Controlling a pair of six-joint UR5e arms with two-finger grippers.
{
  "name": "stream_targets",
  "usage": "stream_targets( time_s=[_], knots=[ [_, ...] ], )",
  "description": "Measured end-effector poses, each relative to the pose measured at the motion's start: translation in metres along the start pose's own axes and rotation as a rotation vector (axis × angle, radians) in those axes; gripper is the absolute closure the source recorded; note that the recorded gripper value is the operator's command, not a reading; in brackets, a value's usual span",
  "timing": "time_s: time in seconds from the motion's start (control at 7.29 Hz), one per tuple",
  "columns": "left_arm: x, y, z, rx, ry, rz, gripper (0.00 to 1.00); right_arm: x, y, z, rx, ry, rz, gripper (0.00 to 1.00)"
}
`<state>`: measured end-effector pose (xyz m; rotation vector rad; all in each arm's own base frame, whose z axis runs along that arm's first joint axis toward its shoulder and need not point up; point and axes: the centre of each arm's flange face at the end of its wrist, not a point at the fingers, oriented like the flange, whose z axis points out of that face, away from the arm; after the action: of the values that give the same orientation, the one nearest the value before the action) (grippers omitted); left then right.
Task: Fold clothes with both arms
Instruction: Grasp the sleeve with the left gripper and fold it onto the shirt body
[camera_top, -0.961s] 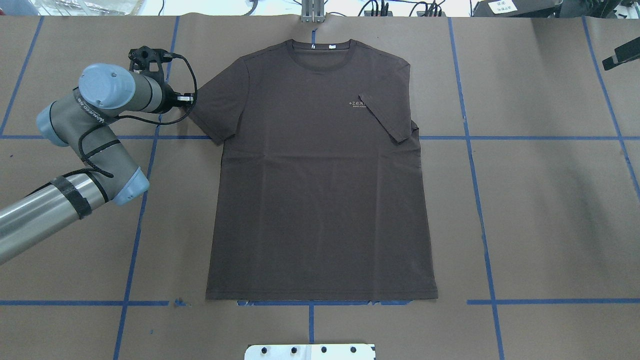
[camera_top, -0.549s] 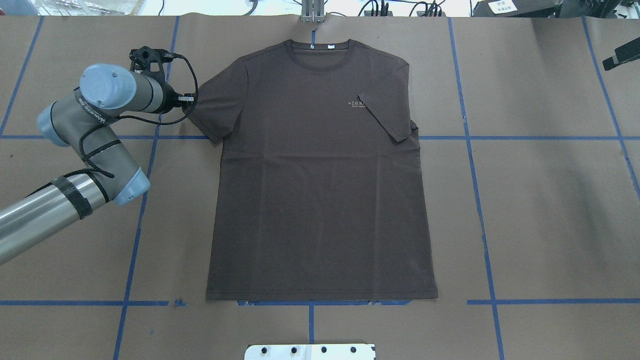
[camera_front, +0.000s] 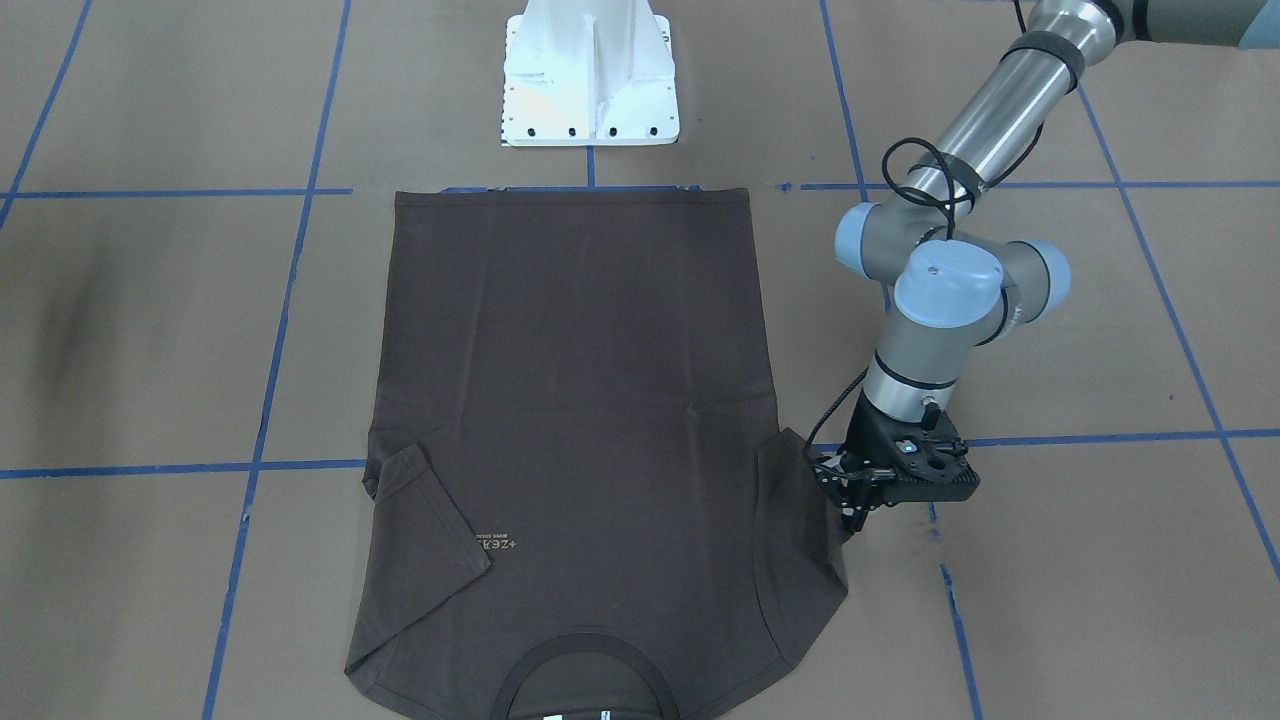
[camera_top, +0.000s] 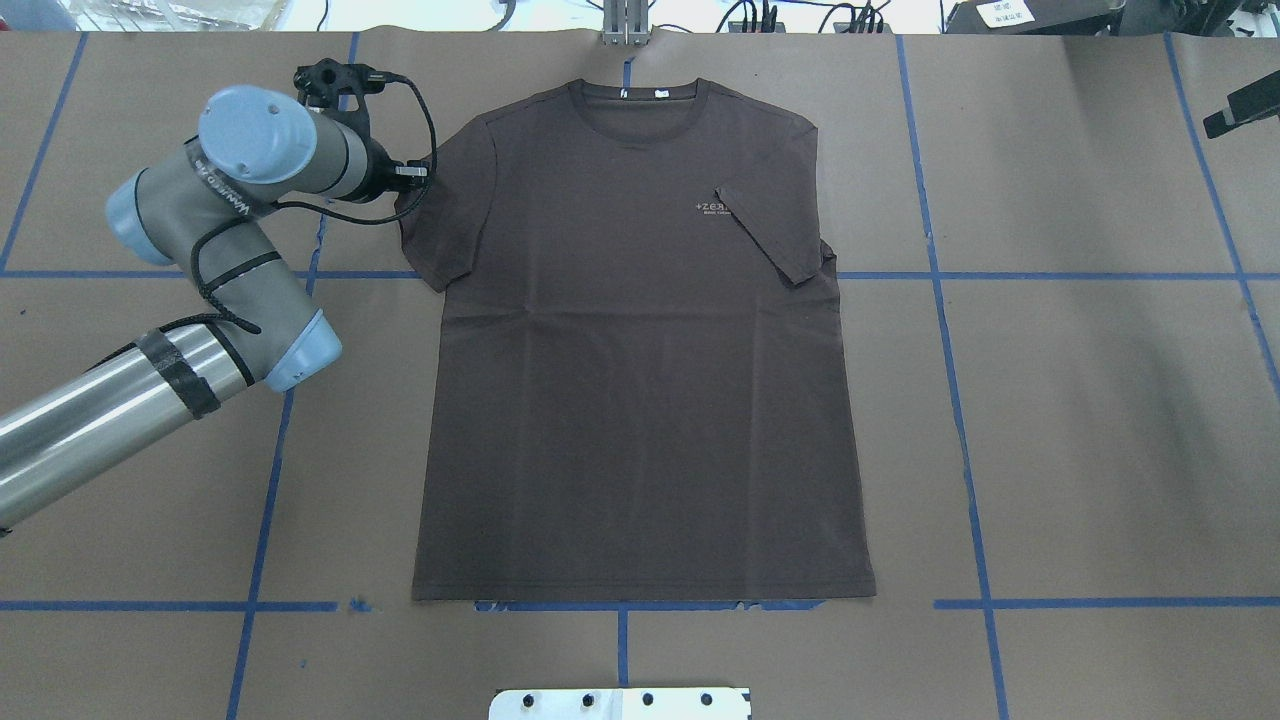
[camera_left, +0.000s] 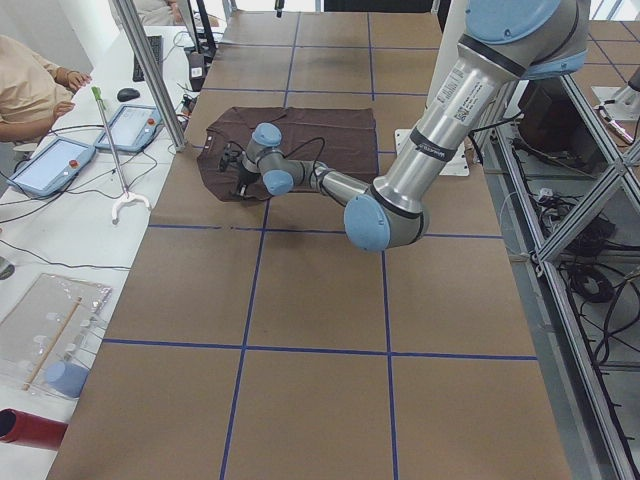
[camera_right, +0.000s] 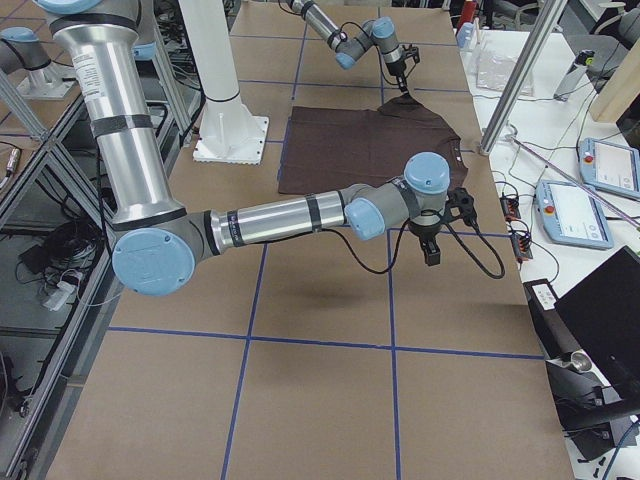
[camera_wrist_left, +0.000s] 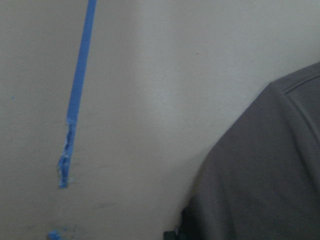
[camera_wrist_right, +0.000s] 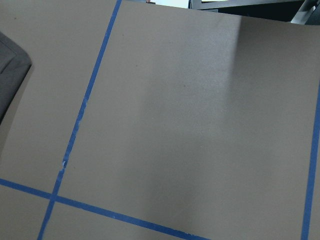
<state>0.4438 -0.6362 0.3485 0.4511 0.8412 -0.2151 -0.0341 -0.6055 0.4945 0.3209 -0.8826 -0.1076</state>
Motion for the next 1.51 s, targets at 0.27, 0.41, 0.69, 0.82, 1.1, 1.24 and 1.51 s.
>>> stream_targets(
  time_s=[0.27, 0.41, 0.69, 0.82, 1.1, 1.24, 1.51],
  knots=[
    [0.06, -0.011, -0.019, -0.027, -0.023, -0.072, 1.0, -0.002, -0.003, -0.002, 0.004, -0.001, 0.001, 0.0],
    [0.088, -0.01, -0.018, -0.045, -0.032, -0.103, 1.0, -0.003, -0.003, -0.002, 0.005, -0.001, 0.001, 0.0],
    [0.125, -0.006, -0.004, -0.065, -0.05, -0.134, 0.01, -0.003, -0.004, -0.002, 0.005, -0.001, 0.001, 0.0],
    [0.131, -0.004, -0.001, -0.067, -0.052, -0.128, 0.0, -0.003, -0.004, -0.002, 0.006, -0.001, 0.001, 0.0],
    [0.14, -0.002, -0.017, -0.067, -0.012, -0.03, 0.0, -0.013, -0.007, -0.006, 0.015, -0.005, 0.02, 0.0],
    [0.138, 0.005, -0.037, -0.076, 0.036, 0.036, 0.0, -0.034, -0.011, -0.006, 0.022, -0.012, 0.064, 0.0],
    [0.114, 0.029, -0.08, -0.08, 0.12, 0.1, 0.0, -0.125, -0.001, 0.022, 0.026, -0.001, 0.165, 0.0]
  ],
)
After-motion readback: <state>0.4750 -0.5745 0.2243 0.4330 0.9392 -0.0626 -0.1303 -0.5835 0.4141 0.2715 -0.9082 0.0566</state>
